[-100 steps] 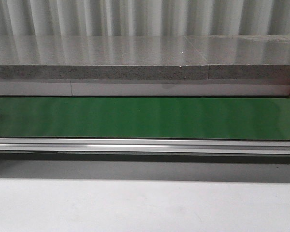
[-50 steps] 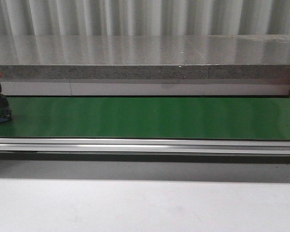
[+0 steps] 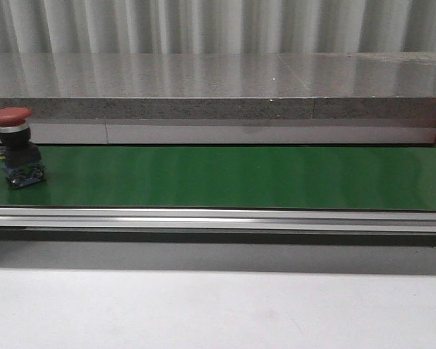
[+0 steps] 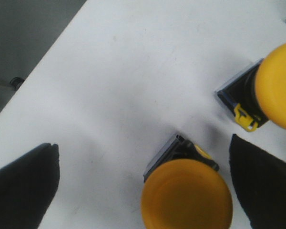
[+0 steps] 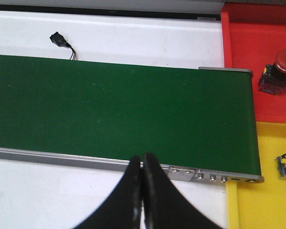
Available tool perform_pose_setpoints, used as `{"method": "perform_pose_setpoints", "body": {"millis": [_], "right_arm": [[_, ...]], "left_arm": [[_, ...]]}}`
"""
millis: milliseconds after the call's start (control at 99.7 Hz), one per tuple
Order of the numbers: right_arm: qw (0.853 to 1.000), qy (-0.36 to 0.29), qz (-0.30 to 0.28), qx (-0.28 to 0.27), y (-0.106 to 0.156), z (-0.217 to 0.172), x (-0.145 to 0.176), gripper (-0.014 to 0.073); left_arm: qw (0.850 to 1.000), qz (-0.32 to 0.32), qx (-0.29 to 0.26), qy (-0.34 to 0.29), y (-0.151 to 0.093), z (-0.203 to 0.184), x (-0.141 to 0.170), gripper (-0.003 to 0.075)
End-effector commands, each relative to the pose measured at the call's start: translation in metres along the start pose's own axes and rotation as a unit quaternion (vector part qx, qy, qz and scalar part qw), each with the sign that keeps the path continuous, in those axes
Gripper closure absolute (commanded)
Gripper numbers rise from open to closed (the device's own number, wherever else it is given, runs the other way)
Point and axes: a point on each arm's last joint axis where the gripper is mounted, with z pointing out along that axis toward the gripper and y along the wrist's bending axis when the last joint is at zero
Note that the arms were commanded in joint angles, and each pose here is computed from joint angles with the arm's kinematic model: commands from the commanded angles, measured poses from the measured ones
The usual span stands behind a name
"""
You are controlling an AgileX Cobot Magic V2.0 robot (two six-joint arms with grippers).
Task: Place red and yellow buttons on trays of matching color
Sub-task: 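Move the left gripper down onto a yellow-capped button and grasp it, then carry the yellow button onto the green belt and open the left gripper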
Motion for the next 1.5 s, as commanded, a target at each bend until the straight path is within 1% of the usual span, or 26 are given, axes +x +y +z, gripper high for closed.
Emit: {"method": "perform_pose_setpoints", "body": {"millis": [0, 80, 120, 170, 221, 271, 291, 341, 361, 411, 431, 481, 612, 752, 872, 983, 1133, 1273, 1374, 1494], "right_arm": [[0.999, -0.043, -0.005, 0.005, 0.0, -0.007, -0.011, 0.066], [0.999, -0.043, -0.005, 0.005, 0.0, -0.007, -0.011, 0.066], [0.999, -0.043, -0.005, 0.005, 0.0, -0.007, -0.011, 0.066], [0.999, -0.043, -0.005, 0.005, 0.0, -0.007, -0.011, 0.066], [0.999, -0.043, -0.005, 0.005, 0.0, -0.007, -0.011, 0.066], [0.999, -0.043, -0.005, 0.005, 0.0, -0.007, -0.011, 0.066], [0.999, -0.043, -0.005, 0.005, 0.0, -0.007, -0.011, 0.066], [0.999, -0.043, -0.005, 0.005, 0.0, -0.007, -0.011, 0.066], [0.999, -0.043, -0.005, 0.005, 0.0, -0.007, -0.011, 0.066], [0.999, -0.043, -0.005, 0.005, 0.0, -0.007, -0.011, 0.066], [0.999, -0.043, -0.005, 0.005, 0.0, -0.007, -0.011, 0.066], [0.999, -0.043, -0.005, 0.005, 0.0, -0.007, -0.011, 0.066], [0.999, -0.043, -0.005, 0.005, 0.0, -0.007, -0.011, 0.066], [0.999, -0.043, -0.005, 0.005, 0.0, -0.007, -0.011, 0.066], [0.999, -0.043, -0.005, 0.005, 0.0, -0.007, -0.011, 0.066], [0.999, -0.043, -0.005, 0.005, 0.0, -0.007, -0.011, 0.066], [0.999, -0.043, -0.005, 0.005, 0.0, -0.007, -0.011, 0.066], [0.999, -0.043, -0.005, 0.005, 0.0, -0.007, -0.011, 0.066], [0.999, -0.043, -0.005, 0.005, 0.0, -0.007, -0.011, 0.066], [0.999, -0.043, -0.005, 0.005, 0.0, -0.007, -0.011, 0.066]], "left_arm": [[0.999, -0.01, 0.011, -0.047, -0.002, -0.013, -0.015, 0.005], [0.999, -0.013, 0.013, -0.041, -0.003, -0.007, -0.015, 0.0062], [0.999, -0.015, 0.014, -0.035, -0.004, -0.004, -0.014, 0.0081], [0.999, -0.016, 0.014, -0.029, -0.004, -0.001, -0.013, 0.0123], [0.999, -0.019, 0.016, -0.027, -0.004, -0.001, -0.013, 0.019], [0.999, -0.022, 0.017, -0.023, -0.004, -0.001, -0.012, 0.029], [0.999, -0.023, 0.017, -0.022, -0.005, -0.001, -0.012, 0.0319], [0.999, -0.028, 0.018, -0.016, -0.005, -0.002, -0.012, 0.0441], [0.999, -0.028, 0.017, -0.013, -0.005, -0.002, -0.012, 0.0472], [0.999, -0.03, 0.018, -0.01, -0.005, -0.005, -0.013, 0.0598], [0.999, -0.03, 0.018, -0.012, -0.005, -0.007, -0.014, 0.0629], [0.999, -0.032, 0.021, -0.018, -0.005, -0.013, -0.015, 0.0743], [0.998, -0.035, 0.027, -0.051, -0.003, -0.041, -0.018, 0.0739], [0.994, -0.018, 0.042, -0.103, -0.011, -0.083, -0.02, 0.0739], [0.989, 0.017, 0.061, -0.136, -0.026, -0.117, -0.014, 0.0739], [0.983, 0.067, 0.084, -0.15, -0.049, -0.14, -0.005, 0.0739], [0.972, 0.147, 0.115, -0.145, -0.091, -0.157, 0.008, 0.0739], [0.958, 0.201, 0.137, -0.15, -0.119, -0.165, 0.02, 0.0739], [0.953, 0.218, 0.146, -0.151, -0.128, -0.168, 0.026, 0.0739], [0.953, 0.223, 0.147, -0.146, -0.132, -0.165, 0.027, 0.0739]]}}
